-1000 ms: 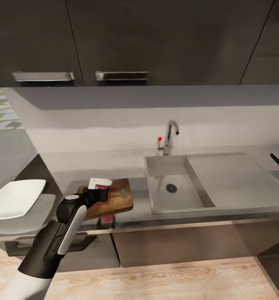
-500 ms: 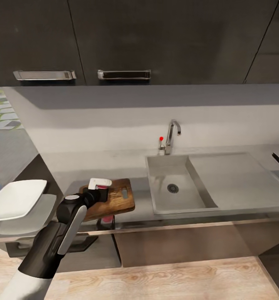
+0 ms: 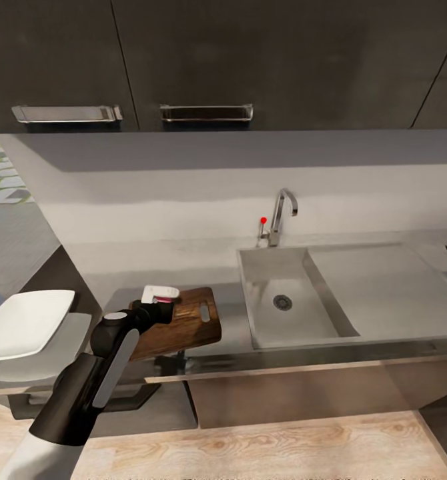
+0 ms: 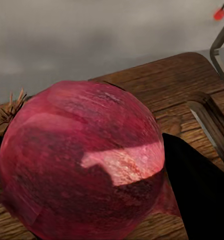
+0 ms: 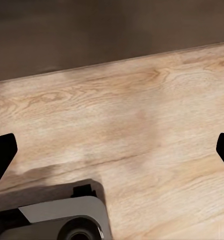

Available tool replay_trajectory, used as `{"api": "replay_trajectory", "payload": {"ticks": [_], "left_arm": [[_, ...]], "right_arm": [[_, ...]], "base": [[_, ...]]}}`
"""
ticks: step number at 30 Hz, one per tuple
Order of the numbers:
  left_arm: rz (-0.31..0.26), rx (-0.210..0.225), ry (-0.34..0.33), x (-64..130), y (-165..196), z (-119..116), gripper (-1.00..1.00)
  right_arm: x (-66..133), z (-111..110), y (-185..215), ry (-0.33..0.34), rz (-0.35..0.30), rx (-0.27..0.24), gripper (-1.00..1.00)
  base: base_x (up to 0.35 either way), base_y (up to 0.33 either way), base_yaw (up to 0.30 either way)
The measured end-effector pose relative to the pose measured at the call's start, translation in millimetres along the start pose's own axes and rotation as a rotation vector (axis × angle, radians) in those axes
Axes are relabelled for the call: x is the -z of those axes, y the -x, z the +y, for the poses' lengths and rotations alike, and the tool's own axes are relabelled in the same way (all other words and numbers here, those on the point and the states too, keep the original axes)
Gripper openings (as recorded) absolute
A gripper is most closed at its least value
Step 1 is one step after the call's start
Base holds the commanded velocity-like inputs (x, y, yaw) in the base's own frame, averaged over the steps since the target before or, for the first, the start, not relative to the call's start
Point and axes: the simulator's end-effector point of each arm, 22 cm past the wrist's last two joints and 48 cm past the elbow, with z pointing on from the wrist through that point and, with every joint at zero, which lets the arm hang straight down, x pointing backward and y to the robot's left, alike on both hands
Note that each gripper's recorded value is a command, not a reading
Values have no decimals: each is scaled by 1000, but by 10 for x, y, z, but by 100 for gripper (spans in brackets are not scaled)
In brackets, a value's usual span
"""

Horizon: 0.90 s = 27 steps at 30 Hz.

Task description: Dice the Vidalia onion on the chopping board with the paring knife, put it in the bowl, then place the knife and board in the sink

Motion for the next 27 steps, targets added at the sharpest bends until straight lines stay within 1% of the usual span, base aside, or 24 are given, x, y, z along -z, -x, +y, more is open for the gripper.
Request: {"api": "replay_trajectory", "payload": {"ticks": [6, 10, 20, 27], "left_arm": [[9, 1, 0, -38, -42, 3, -100], [14, 2, -1, -55, -68, 4, -100], [33, 4, 0, -116, -157, 12, -100], [45, 5, 0, -155, -214, 16, -100]], "right_arm": [[-2, -2, -34, -1, 9, 2, 100], [1, -5, -58, -1, 14, 3, 100], [3, -9, -115, -2, 27, 6, 100], [7, -13, -158, -3, 37, 8, 100]], "base": [[-218, 0, 0], [-98, 0, 0], [-8, 0, 0], [77, -55, 0]]}}
